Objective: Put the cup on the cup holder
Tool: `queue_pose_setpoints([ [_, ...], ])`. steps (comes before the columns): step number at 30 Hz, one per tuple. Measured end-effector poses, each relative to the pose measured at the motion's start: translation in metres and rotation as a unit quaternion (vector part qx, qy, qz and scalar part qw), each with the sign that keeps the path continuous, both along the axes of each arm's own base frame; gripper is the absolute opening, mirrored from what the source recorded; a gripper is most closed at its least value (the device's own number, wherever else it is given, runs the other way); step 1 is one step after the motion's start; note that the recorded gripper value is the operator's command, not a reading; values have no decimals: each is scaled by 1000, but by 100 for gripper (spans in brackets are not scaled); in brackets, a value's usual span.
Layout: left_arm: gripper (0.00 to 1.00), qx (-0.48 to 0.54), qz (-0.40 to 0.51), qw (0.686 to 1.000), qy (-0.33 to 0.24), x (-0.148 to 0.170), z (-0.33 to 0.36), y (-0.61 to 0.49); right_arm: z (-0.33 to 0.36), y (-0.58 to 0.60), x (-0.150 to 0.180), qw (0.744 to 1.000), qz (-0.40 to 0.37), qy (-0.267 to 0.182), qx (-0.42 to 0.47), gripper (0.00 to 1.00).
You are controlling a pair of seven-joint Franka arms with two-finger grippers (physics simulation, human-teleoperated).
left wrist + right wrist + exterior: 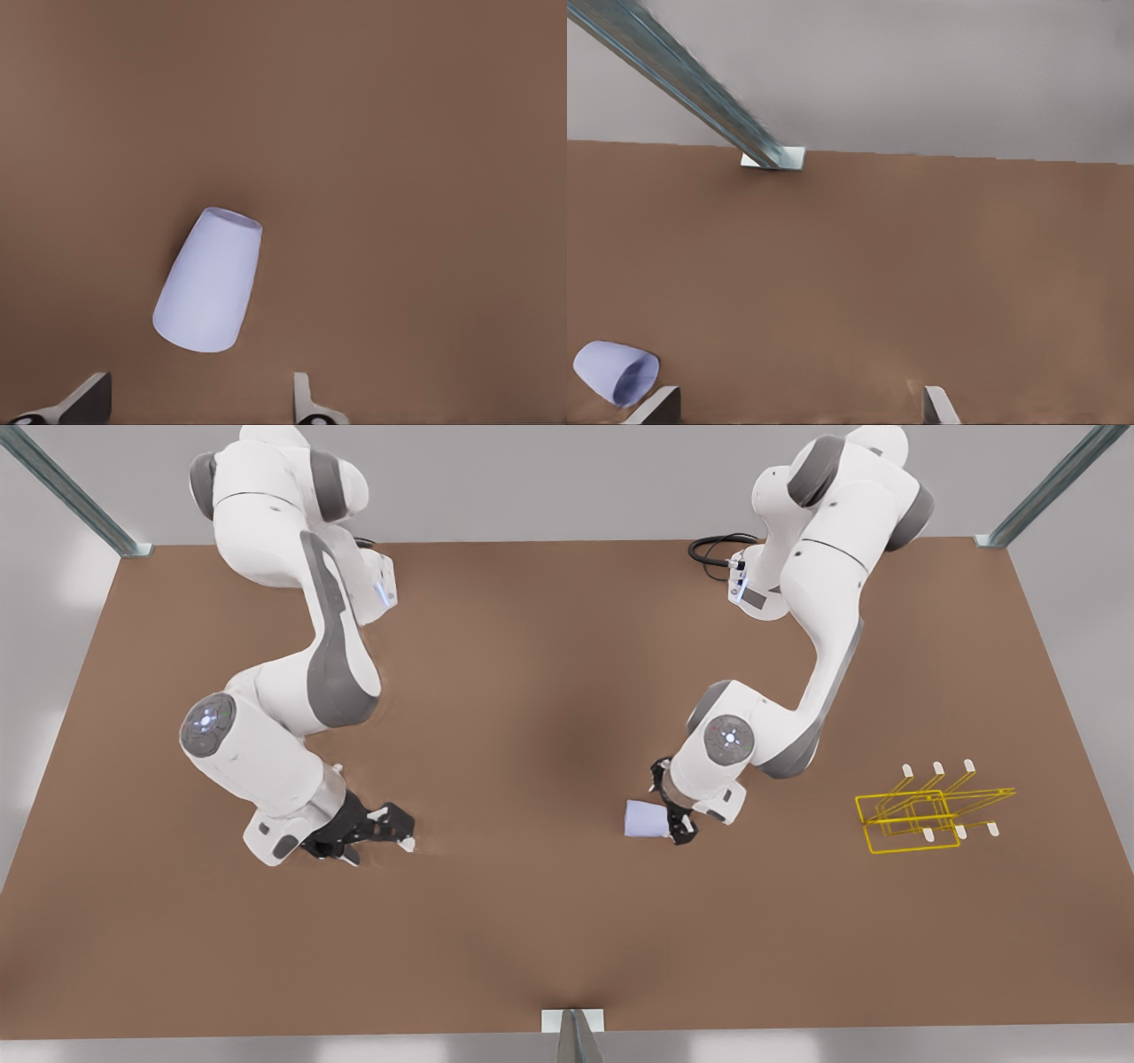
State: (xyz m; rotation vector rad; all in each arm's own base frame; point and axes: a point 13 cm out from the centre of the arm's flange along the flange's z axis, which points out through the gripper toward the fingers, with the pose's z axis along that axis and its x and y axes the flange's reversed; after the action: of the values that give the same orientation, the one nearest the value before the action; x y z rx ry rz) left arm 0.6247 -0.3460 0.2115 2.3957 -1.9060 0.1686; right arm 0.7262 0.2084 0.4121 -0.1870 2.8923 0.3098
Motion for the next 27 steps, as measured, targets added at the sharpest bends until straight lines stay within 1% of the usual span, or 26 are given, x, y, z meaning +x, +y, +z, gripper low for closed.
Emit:
queue_pose_setpoints([
  [2,100,0,-25,1000,-1,-9,-8,-14,9,-76,-26,996,7,40,-75,100],
  [3,100,2,-40,999,1,-17,-13,-23,12,-113,-46,992,3,63,-106,100],
  [4,100,5,-54,999,6,-25,-21,-26,5,-149,-82,987,-4,92,-129,100],
  [5,100,8,-66,998,12,-30,-29,-27,-3,-177,-106,983,-10,112,-147,100],
  [6,100,10,-78,997,17,-34,-35,-27,-7,-199,-114,979,-15,120,-163,100],
  [8,100,14,-98,995,22,-36,-43,-24,-9,-235,-103,974,-24,120,-189,100],
  [9,100,16,-107,994,22,-35,-46,-22,-16,-248,-91,972,-27,122,-197,100],
  [11,100,20,-126,992,19,-33,-48,-18,-13,-268,-78,974,-36,116,-189,100],
  [14,100,26,-156,987,20,-35,-57,-13,-17,-273,-72,981,-22,113,-155,100],
  [16,100,29,-173,984,19,-36,-63,-12,-22,-270,-72,982,-13,117,-149,100],
  [18,100,31,-189,981,21,-37,-72,-11,-28,-240,-73,980,-1,123,-156,100],
  [25,100,28,-221,975,18,-35,-102,-5,-7,-270,-67,980,-62,110,-152,100],
  [27,100,34,-226,973,24,-43,-116,6,-6,-277,-68,980,-75,110,-151,100],
])
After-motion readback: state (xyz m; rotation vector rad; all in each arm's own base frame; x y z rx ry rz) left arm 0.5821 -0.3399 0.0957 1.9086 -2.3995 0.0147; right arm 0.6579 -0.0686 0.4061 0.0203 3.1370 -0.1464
